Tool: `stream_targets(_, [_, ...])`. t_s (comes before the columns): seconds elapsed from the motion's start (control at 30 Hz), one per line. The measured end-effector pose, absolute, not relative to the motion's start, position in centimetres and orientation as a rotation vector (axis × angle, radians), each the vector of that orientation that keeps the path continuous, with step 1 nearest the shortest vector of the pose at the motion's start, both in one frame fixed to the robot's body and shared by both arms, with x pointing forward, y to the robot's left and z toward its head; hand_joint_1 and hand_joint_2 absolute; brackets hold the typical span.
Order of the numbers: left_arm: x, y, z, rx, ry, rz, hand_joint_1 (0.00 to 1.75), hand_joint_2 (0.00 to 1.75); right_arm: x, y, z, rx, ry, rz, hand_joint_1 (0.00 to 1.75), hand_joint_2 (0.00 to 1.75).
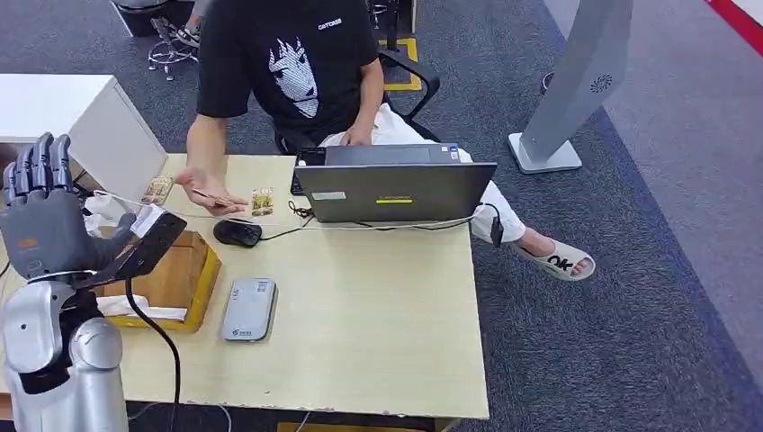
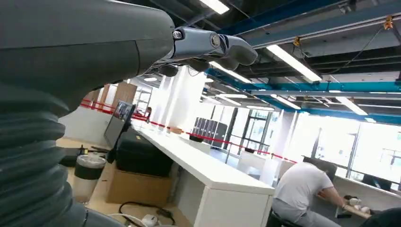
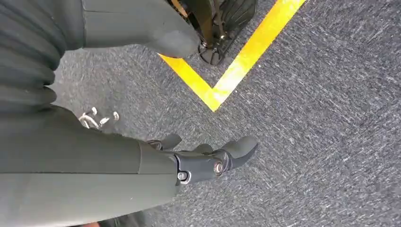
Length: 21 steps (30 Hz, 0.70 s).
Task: Pass the card to the sensor for recognition and then transmit it.
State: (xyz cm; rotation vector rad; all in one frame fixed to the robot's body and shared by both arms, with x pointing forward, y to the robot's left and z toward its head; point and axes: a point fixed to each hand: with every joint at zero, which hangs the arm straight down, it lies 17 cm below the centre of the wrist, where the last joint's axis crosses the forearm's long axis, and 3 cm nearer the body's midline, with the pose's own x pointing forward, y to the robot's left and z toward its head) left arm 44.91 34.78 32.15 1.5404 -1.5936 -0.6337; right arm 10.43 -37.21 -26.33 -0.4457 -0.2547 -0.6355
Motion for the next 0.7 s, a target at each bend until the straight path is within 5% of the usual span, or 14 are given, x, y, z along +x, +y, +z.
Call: stream_targets(0.7, [43.1, 35.2, 31.3, 1.542, -1.590, -0.616, 0.00, 1.75, 10.2, -37.3, -26.4, -0.447, -0.250, -0.650, 0.00, 1.75])
